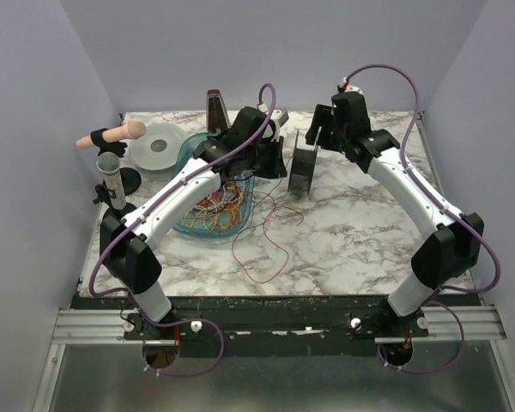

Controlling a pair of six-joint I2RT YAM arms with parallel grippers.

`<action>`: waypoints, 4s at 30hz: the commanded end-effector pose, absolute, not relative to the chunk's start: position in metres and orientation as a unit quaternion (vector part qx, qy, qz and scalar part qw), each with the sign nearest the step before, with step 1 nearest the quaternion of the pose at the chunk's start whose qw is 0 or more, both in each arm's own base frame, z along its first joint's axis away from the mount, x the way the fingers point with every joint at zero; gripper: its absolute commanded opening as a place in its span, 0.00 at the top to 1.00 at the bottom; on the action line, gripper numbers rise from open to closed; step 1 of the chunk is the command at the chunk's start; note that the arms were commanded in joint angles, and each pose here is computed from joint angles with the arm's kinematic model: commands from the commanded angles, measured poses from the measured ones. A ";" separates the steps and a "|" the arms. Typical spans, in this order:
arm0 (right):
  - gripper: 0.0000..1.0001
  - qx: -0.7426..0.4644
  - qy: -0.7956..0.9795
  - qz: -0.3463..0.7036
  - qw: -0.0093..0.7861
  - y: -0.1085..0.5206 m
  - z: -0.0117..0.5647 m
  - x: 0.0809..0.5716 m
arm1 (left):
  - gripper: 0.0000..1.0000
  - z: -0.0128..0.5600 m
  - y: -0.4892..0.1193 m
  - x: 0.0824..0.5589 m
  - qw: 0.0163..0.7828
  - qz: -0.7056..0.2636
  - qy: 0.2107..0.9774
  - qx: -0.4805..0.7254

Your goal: Wrap the cables

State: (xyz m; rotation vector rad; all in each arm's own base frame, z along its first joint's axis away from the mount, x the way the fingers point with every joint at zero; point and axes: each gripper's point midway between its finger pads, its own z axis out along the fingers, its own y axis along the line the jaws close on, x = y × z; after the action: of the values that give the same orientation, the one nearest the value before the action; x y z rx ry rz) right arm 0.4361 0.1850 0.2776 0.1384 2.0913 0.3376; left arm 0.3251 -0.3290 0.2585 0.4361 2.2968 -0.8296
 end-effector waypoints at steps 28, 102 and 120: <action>0.99 0.095 0.891 0.007 0.445 0.192 0.191 0.412 | 1.00 0.259 -0.332 0.337 0.337 -0.314 0.871 0.168; 0.30 -0.064 0.770 0.394 0.497 0.264 0.340 0.296 | 1.00 0.280 -0.317 0.303 0.317 -0.359 0.859 0.182; 0.54 -0.002 0.769 0.430 0.473 0.290 0.319 0.336 | 1.00 0.294 -0.318 0.294 0.311 -0.380 0.855 0.168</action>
State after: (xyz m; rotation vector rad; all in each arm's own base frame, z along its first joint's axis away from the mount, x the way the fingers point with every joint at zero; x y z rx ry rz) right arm 0.3266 0.2864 0.3229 -0.0277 1.8906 1.0438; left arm 0.3016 -0.3182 0.2887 0.4391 2.2506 -0.9738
